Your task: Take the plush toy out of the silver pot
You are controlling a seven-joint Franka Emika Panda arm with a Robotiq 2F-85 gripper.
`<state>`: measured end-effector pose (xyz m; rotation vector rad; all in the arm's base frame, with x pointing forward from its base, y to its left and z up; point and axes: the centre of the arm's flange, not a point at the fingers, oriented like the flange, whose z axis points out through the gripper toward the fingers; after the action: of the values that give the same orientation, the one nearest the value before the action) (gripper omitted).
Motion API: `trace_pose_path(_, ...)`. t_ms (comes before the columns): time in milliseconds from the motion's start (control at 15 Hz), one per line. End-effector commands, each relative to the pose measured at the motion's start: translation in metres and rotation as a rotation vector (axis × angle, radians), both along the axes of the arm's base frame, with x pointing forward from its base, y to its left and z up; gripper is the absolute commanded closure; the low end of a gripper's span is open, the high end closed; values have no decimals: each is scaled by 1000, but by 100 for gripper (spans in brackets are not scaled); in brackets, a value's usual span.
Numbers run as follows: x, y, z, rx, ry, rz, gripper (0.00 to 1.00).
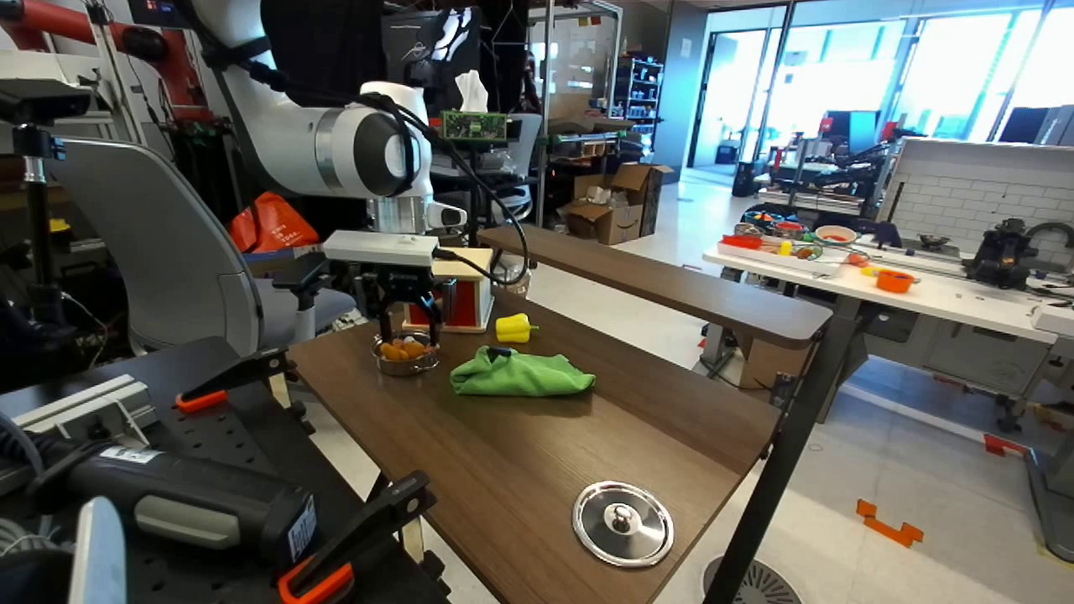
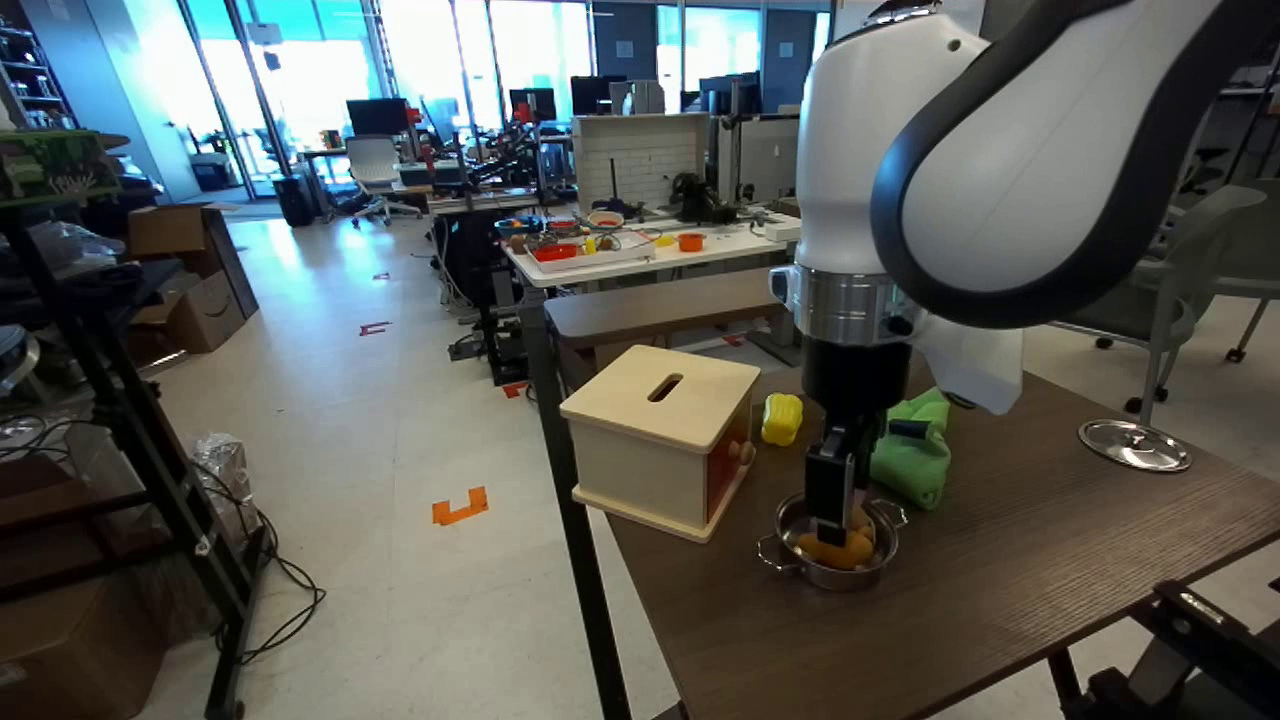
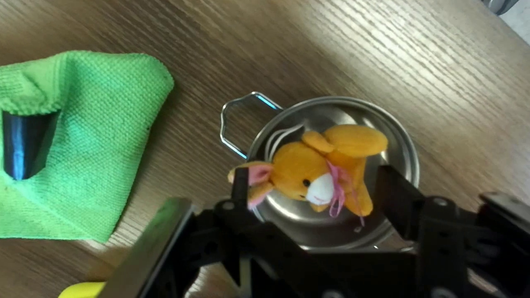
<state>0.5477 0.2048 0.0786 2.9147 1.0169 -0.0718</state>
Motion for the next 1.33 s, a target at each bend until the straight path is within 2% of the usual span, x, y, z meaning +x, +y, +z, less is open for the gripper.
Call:
trace_pose_path(0,9,8,-9,-10,0,5,51)
trace_pose_path(400,17,3,-12,-20,8,-9,96)
trace_pose_path(467,19,2,-10,-21,8,-12,99)
trace_pose_path(933,28,-19,10,-25,-5,-45,98)
trace_pose_path(1267,22,-35,48,-16,-16,-50,98)
